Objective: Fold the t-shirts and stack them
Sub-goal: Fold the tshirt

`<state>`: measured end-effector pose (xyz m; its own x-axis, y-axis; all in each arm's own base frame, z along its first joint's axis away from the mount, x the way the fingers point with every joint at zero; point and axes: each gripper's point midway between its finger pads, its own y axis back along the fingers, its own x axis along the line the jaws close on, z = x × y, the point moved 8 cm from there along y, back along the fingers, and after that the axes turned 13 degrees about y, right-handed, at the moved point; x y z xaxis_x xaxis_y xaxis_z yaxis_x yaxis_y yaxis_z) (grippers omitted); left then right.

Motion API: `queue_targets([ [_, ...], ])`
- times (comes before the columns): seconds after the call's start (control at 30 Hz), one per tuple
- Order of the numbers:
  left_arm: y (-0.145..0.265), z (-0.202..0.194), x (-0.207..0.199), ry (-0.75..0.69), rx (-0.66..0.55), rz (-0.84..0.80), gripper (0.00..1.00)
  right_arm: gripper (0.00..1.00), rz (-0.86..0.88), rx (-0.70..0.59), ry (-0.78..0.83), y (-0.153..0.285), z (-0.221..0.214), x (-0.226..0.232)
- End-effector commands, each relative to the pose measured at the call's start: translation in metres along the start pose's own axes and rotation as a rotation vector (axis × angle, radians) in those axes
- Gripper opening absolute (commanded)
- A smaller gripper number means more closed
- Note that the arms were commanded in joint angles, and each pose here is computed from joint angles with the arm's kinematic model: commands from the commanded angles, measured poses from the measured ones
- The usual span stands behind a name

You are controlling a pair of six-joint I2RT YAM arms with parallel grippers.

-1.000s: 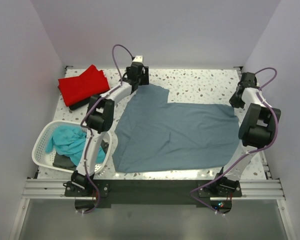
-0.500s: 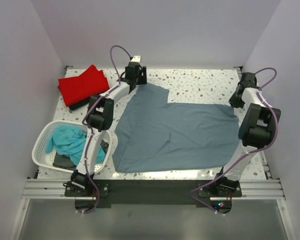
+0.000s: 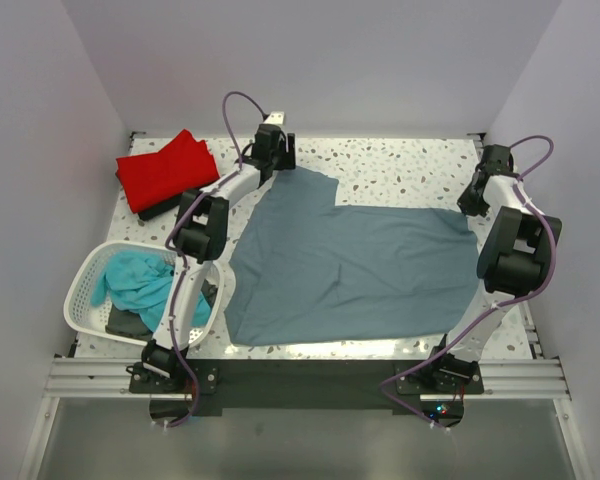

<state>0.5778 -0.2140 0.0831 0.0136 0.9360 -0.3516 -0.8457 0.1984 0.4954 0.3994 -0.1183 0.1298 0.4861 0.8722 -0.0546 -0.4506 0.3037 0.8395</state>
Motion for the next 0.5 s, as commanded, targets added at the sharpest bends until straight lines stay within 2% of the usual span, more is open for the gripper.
queue_targets([
  [0.0,-0.0033,0.0085,-0.0047,0.020,-0.032,-0.040,0.68,0.00,0.013,-0.006,-0.017,-0.0031,0.0012,0.0021],
  [0.17,-0.0043,0.0054,-0.0055,0.032,-0.023,-0.053,0.61,0.00,0.013,-0.012,-0.018,-0.0013,0.0022,0.0018],
  [0.47,-0.0039,0.0014,-0.0056,0.037,-0.008,-0.066,0.54,0.00,0.009,-0.007,-0.015,-0.0018,0.0002,0.0019],
])
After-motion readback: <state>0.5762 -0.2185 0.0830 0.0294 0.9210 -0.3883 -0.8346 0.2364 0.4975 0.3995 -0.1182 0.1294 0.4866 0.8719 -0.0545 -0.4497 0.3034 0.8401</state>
